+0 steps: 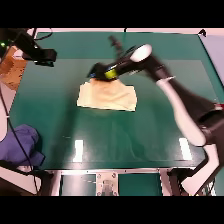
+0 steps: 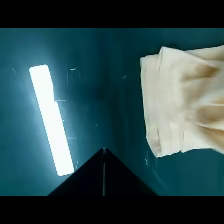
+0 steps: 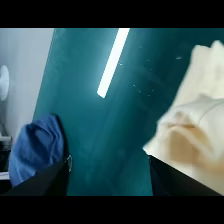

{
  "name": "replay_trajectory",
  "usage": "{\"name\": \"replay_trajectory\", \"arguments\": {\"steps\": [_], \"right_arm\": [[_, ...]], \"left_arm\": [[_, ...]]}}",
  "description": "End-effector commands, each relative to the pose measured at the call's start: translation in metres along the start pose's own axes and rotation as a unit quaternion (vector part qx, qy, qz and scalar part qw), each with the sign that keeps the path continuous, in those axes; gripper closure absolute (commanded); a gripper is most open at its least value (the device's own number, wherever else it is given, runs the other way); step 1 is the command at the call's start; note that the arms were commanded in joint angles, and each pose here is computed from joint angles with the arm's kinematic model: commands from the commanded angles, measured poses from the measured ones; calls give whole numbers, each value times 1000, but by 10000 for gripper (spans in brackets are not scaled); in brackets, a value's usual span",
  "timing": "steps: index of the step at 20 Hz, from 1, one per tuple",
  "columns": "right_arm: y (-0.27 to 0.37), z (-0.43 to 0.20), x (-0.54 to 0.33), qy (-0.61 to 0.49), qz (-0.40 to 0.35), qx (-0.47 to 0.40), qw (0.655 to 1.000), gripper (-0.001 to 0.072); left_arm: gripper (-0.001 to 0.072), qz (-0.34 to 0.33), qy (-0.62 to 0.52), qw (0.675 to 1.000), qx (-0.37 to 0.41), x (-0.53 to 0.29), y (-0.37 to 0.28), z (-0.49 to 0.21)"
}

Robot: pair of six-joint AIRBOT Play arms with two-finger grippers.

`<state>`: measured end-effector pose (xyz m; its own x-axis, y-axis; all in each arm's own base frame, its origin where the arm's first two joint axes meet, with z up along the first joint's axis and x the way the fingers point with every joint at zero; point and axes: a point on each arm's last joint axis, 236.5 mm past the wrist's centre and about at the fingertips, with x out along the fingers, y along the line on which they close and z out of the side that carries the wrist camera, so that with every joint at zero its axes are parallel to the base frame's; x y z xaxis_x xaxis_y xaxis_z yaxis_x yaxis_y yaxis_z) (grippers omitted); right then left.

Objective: Fold the shirts.

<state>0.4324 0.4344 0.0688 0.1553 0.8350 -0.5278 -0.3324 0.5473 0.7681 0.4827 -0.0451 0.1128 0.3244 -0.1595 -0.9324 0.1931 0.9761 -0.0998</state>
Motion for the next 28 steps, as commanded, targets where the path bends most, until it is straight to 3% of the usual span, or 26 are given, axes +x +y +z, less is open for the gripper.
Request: {"name": "replay_trajectory", "arguments": {"steps": [1,4,7,10,13,18,26,27,28], "right_arm": [[32,-18,59,-29,27,7,999,172],[18,12,-21,-18,11,-4,1000,173],[-41,37,-122,-15,-48,13,999,276],[-123,25,-198,21,-126,79,989,277],[-189,6,-229,24,-154,146,977,276],[-263,-58,-195,45,-145,235,960,274],[-244,-77,-76,54,-77,257,962,268],[-236,-72,-69,50,-76,245,965,291],[-227,-65,-65,48,-72,231,969,368]], "left_arm": [[685,12,14,1000,22,3,17,-10],[685,14,-2,999,28,3,18,-3],[685,16,-11,999,28,3,19,1],[685,16,-10,999,28,3,19,1],[685,16,-10,999,28,3,19,1],[685,14,-10,1000,24,3,18,1],[685,12,-7,1000,25,3,17,-1],[685,12,-7,1000,25,3,17,-1],[685,12,-6,1000,25,3,17,-1]]}}
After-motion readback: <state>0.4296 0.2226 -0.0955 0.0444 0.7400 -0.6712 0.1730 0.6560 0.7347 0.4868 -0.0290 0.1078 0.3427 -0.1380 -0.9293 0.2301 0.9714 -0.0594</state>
